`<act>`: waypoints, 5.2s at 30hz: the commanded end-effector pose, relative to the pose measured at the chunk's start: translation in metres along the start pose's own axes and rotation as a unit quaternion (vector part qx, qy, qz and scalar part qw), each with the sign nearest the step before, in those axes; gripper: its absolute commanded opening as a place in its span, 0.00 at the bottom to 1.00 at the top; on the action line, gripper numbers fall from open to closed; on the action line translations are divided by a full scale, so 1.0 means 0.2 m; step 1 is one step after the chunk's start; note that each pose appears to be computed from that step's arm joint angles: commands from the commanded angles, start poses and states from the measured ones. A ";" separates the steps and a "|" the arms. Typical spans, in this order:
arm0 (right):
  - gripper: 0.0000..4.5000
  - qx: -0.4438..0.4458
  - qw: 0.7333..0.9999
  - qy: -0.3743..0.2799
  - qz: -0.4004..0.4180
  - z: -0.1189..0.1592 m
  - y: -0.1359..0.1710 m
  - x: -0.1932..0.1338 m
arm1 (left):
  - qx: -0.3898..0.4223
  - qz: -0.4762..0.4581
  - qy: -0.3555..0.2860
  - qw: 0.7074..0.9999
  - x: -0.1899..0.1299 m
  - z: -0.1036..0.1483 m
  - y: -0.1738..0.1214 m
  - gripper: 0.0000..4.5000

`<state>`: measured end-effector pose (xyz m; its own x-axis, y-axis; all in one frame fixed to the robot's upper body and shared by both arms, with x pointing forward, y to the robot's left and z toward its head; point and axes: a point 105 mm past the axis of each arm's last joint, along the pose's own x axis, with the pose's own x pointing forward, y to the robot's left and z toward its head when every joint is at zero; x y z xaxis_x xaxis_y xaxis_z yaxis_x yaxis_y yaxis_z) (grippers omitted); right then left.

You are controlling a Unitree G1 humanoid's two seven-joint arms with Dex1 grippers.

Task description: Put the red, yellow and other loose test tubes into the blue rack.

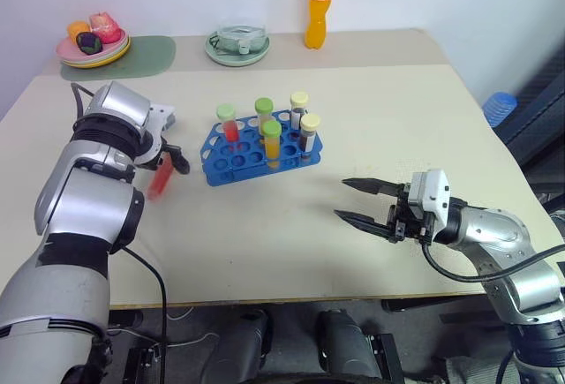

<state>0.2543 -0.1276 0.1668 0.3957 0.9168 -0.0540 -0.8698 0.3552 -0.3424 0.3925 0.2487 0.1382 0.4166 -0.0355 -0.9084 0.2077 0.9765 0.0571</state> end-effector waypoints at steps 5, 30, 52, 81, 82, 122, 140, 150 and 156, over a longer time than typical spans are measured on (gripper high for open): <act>0.61 -0.056 0.997 -0.056 0.017 0.14 0.02 0.07 | -0.002 0.012 0.004 1.000 0.00 -0.02 0.03 1.00; 0.61 -0.042 0.997 -0.063 0.026 0.11 0.03 0.10 | -0.049 0.002 0.010 0.999 -0.01 -0.08 0.05 0.18; 0.61 -0.031 0.997 -0.049 0.042 0.08 -0.01 0.07 | 0.120 -0.061 -0.543 0.829 -0.59 0.06 -0.22 0.16; 0.61 -0.044 0.999 -0.006 -0.018 0.12 -0.02 -0.06 | 0.200 -0.086 -0.684 0.696 -0.13 -0.01 -0.68 0.16; 0.61 -0.044 0.999 -0.006 -0.020 0.12 -0.02 -0.06 | 0.203 -0.086 -0.684 0.695 -0.13 -0.01 -0.68 0.16; 0.61 -0.044 0.999 -0.014 -0.025 0.11 -0.03 -0.03 | 0.140 -0.149 -0.676 0.708 -0.21 0.00 -0.65 0.98; 0.61 0.043 0.983 0.014 -0.176 0.01 -0.16 -0.17 | 0.143 -0.162 -0.655 0.724 -0.26 -0.24 -0.43 0.98; 0.61 0.078 0.960 0.032 -0.268 -0.07 -0.09 -0.31 | 0.151 -0.182 -0.606 0.759 -0.26 -0.38 -0.30 0.98; 0.61 0.087 0.955 0.046 -0.281 -0.13 -0.04 -0.37 | 0.162 -0.200 -0.580 0.773 -0.23 -0.43 -0.30 0.98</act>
<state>0.2415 -0.2012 0.1351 0.8271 0.5601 -0.0472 -0.5609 0.8168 -0.1351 0.2877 0.2070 0.1320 0.7420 -0.6657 0.0792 0.6572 0.7457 0.1098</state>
